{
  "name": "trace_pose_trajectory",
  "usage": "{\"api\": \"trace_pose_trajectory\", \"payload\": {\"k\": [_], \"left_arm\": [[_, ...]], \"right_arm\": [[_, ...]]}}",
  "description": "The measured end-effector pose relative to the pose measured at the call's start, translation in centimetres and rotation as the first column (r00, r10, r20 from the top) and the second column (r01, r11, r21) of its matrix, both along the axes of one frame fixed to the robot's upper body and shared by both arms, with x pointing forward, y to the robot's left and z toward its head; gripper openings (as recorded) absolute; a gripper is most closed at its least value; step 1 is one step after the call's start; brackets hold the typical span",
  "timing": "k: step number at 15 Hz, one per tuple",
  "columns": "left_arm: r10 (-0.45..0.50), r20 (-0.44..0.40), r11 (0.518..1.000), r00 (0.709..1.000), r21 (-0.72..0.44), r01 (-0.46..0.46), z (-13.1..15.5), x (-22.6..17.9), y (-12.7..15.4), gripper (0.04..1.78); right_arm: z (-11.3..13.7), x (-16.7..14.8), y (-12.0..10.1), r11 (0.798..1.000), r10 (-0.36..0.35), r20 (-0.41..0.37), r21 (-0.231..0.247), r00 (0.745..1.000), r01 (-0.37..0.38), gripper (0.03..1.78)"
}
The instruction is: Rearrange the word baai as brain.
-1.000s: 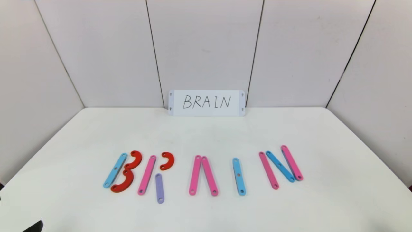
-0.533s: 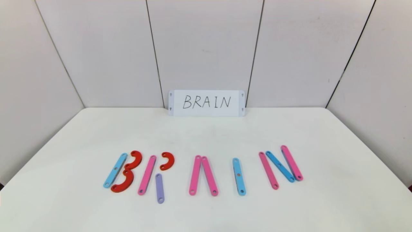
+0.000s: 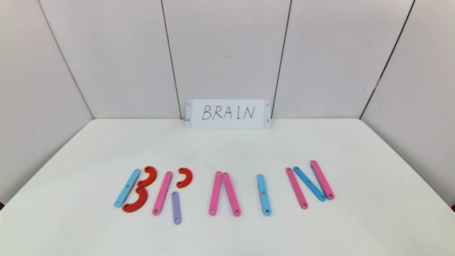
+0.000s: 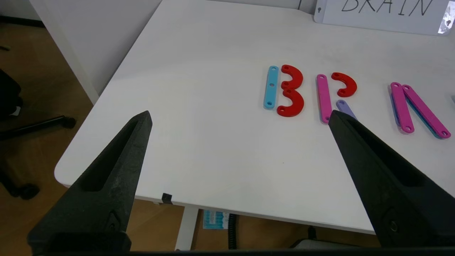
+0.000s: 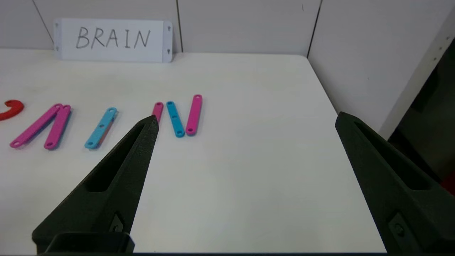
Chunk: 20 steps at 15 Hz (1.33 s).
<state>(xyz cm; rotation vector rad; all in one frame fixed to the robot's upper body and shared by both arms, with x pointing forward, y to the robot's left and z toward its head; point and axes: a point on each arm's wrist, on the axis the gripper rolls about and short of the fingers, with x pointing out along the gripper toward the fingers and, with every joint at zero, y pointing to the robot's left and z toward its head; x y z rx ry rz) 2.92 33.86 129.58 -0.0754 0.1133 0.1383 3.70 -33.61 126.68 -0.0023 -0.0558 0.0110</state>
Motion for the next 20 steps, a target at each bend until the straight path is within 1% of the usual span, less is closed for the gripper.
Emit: {"api": "trace_pose_trajectory", "payload": {"k": [2, 3, 5, 7, 9, 11, 12, 15, 16, 17, 18, 20], "left_arm": [[-0.032, 0.041, 0.999, 0.999, 0.001, 0.032, -0.8, -0.5, -0.1, 1.74], [-0.060, 0.068, 0.998, 0.996, 0.003, 0.060, -1.2, -0.6, -0.2, 1.74], [-0.093, 0.123, 0.995, 0.988, 0.044, 0.088, -2.3, -0.4, -0.3, 1.74], [-0.106, 0.166, 0.990, 0.980, 0.104, 0.090, -4.0, 0.4, -0.4, 1.74], [-0.119, 0.221, 0.987, 0.968, 0.134, 0.090, -5.5, 1.6, -0.4, 1.74], [-0.145, 0.253, 0.983, 0.957, 0.150, 0.110, -7.4, 2.7, -0.5, 1.74], [-0.155, 0.248, 0.981, 0.956, 0.154, 0.119, -8.3, 3.2, -0.5, 1.74], [-0.165, 0.150, 0.977, 0.975, 0.160, 0.141, -10.6, 3.9, -0.5, 1.74], [-0.165, 0.113, 0.976, 0.980, 0.160, 0.146, -11.1, 3.9, -0.5, 1.74], [-0.164, 0.092, 0.976, 0.982, 0.157, 0.148, -11.3, 4.0, -0.5, 1.74], [-0.163, 0.093, 0.977, 0.982, 0.154, 0.147, -11.3, 4.0, -0.5, 1.74], [-0.161, 0.092, 0.978, 0.983, 0.149, 0.147, -11.4, 4.0, -0.5, 1.74]], "right_arm": [[-0.7, -0.1, 0.0, 1.000, 0.007, 0.043, -0.005, 0.999, -0.007, 1.74], [-1.2, -0.1, 0.0, 1.000, 0.006, 0.042, -0.012, 0.999, -0.006, 1.74], [-2.2, 0.1, 0.0, 1.000, -0.004, 0.042, -0.025, 0.999, 0.005, 1.74], [-2.9, 0.6, 0.0, 0.999, -0.010, 0.059, -0.033, 0.998, 0.012, 1.74], [-4.2, 1.5, 0.0, 0.998, -0.026, 0.065, -0.063, 0.998, 0.030, 1.74], [-5.5, 2.4, -0.1, 0.994, -0.041, 0.086, -0.099, 0.996, 0.049, 1.74], [-6.1, 2.7, -0.1, 0.992, -0.046, 0.093, -0.112, 0.995, 0.057, 1.74], [-7.4, 3.1, -0.1, 0.993, -0.030, 0.038, -0.114, 0.999, 0.034, 1.74], [-7.8, 3.2, 0.0, 0.994, -0.020, 0.006, -0.108, 1.000, 0.021, 1.74], [-8.2, 3.2, 0.0, 0.996, -0.013, -0.029, -0.090, 0.999, 0.011, 1.74], [-8.5, 3.2, 0.0, 0.998, -0.011, -0.059, -0.065, 0.998, 0.007, 1.74], [-8.5, 3.2, 0.0, 0.998, -0.009, -0.062, -0.055, 0.998, 0.005, 1.74]]}}
